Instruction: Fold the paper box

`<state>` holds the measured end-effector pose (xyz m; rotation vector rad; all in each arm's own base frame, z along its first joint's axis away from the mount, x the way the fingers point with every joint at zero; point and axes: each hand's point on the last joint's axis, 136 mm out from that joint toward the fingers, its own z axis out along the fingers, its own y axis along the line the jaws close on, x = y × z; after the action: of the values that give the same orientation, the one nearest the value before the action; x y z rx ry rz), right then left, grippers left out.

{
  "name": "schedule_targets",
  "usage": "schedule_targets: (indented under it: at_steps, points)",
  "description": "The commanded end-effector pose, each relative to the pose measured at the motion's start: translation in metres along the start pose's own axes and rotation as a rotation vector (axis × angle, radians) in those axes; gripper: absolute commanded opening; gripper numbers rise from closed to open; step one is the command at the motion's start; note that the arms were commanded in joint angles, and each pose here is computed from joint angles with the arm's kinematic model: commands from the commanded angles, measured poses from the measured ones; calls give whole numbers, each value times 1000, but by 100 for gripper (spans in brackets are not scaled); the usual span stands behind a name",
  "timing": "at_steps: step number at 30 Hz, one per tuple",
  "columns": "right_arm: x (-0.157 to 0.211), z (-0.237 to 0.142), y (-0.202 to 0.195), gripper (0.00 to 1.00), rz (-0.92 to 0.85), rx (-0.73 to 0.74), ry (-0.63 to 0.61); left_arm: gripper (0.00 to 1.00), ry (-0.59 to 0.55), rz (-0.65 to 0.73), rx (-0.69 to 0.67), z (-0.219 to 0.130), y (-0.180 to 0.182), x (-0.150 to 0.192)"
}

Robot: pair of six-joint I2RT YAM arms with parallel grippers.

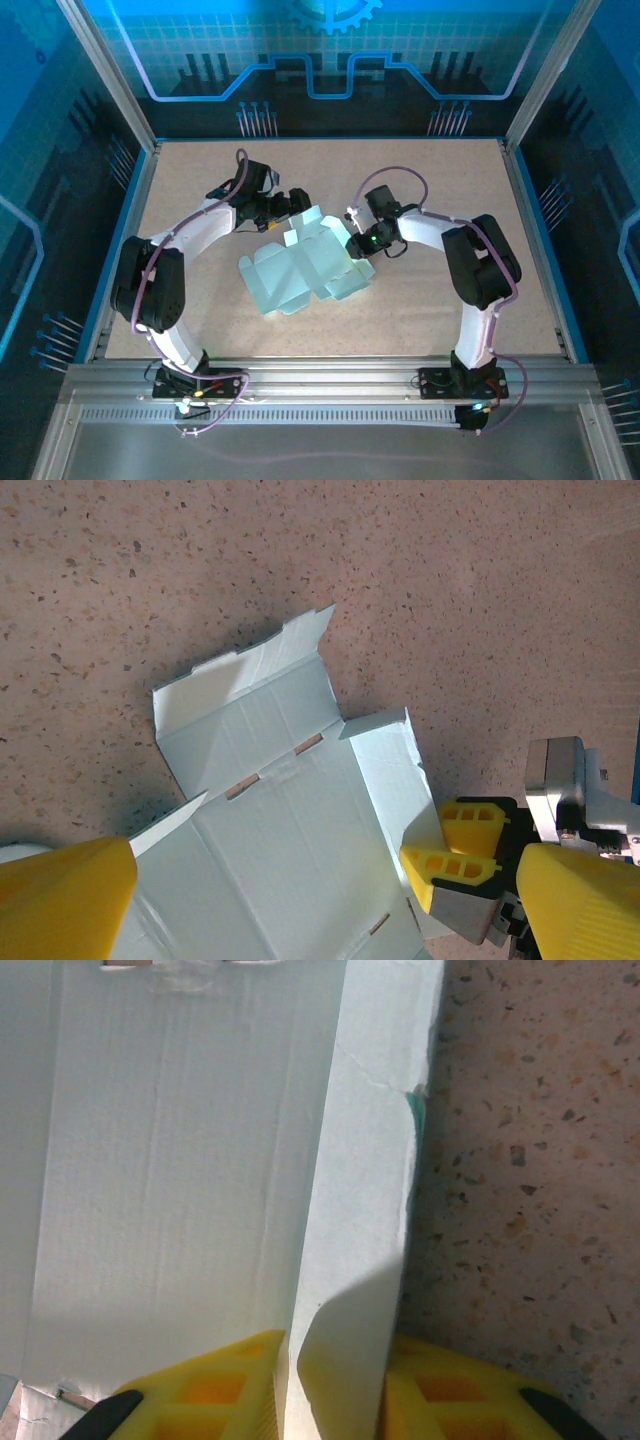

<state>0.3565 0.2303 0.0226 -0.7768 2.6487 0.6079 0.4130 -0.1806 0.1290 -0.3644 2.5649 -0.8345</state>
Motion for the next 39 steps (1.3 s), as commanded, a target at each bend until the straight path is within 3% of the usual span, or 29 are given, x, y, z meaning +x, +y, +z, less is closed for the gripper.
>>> schedule_targets:
  at_steps: [1, 11, 16, 19, 26, 34, 39]
  points:
    - [4, -1, 5, 27, -8, -30, 5, 99, 16, -6, 6, 0, 1, 1]
    - [-1, -13, 22, 30, -18, -118, -50, 99, 13, -8, -4, -2, 3, 2]
    - [-3, -15, 24, 12, -21, -123, -60, 94, 24, -27, 22, -7, 6, 23]
    - [-4, -15, 21, 4, -20, -107, -59, 92, 83, -35, 18, -2, 11, 57]
    - [-3, -15, 19, 4, -24, -80, -48, 85, 165, -76, 17, 13, 13, 121]
    - [-5, -17, 21, 8, -37, -63, -48, 75, 218, -113, 7, 41, 17, 147]
    - [-2, -16, 24, 17, -42, -78, -44, 69, 260, -181, -123, 52, 45, 158]
